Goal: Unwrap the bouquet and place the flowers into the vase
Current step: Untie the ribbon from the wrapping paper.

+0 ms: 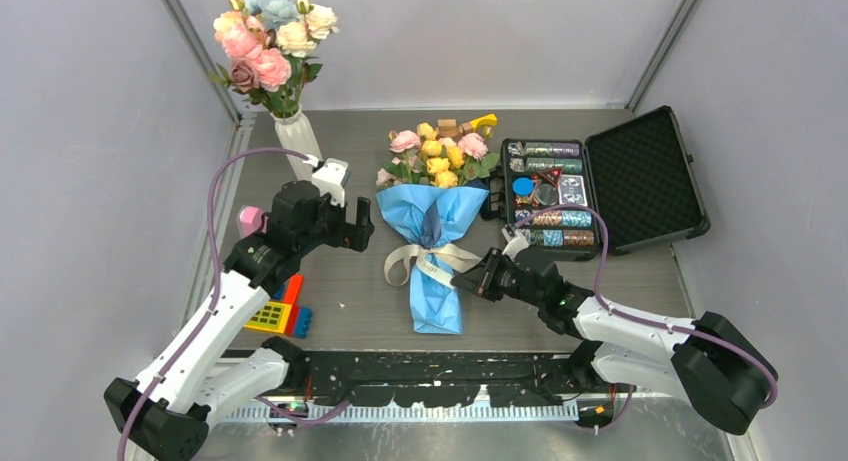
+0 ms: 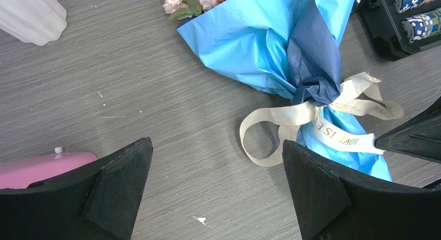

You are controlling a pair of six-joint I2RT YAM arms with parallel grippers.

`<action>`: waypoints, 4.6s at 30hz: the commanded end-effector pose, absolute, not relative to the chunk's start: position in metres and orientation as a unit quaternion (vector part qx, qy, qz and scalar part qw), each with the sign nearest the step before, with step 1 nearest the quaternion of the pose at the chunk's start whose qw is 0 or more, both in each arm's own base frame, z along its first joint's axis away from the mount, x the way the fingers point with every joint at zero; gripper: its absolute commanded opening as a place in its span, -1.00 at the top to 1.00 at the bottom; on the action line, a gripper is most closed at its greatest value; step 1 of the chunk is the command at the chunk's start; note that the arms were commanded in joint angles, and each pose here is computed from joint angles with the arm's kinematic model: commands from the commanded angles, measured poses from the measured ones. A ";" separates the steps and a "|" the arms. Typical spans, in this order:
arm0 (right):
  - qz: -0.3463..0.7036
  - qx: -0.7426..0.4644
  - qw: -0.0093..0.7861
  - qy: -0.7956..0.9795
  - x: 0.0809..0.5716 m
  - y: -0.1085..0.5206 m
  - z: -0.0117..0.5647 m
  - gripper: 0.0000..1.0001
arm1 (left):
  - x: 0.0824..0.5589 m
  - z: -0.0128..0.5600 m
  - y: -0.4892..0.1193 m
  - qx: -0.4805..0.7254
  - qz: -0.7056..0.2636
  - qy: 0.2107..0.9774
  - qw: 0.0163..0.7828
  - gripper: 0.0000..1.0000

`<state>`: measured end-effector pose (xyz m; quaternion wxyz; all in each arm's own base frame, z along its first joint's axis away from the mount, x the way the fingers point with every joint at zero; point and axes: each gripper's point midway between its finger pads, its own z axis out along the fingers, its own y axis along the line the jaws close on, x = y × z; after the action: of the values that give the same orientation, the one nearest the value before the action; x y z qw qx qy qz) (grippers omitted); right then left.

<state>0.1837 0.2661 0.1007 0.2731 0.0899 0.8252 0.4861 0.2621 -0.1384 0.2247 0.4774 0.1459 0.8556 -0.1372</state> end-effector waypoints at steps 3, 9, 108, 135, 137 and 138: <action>0.511 0.076 0.305 0.800 0.194 0.274 0.130 0.98 | 0.264 0.240 -0.143 0.146 -0.154 0.838 0.502 -0.97; 0.526 0.051 0.321 0.786 0.196 0.280 0.153 1.00 | 0.251 0.251 -0.165 0.111 -0.240 0.831 0.489 -0.97; 0.228 0.141 0.261 0.927 0.210 0.170 0.054 -0.36 | 0.220 0.134 -0.224 0.192 -0.306 0.917 0.166 1.00; 0.362 0.014 0.129 0.923 0.145 0.250 0.084 1.00 | 0.217 0.137 -0.218 0.195 -0.299 0.916 0.183 1.00; 0.364 0.000 0.124 0.923 0.141 0.258 0.085 0.98 | 0.217 0.138 -0.218 0.195 -0.299 0.916 0.184 1.00; 0.366 -0.001 0.120 0.923 0.141 0.261 0.084 0.92 | 0.217 0.138 -0.218 0.195 -0.298 0.916 0.184 1.00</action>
<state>0.1420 0.2370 0.0650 0.1246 0.0274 0.9339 0.3340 0.2181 -0.2202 0.1301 0.1720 0.1908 0.9201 -0.2957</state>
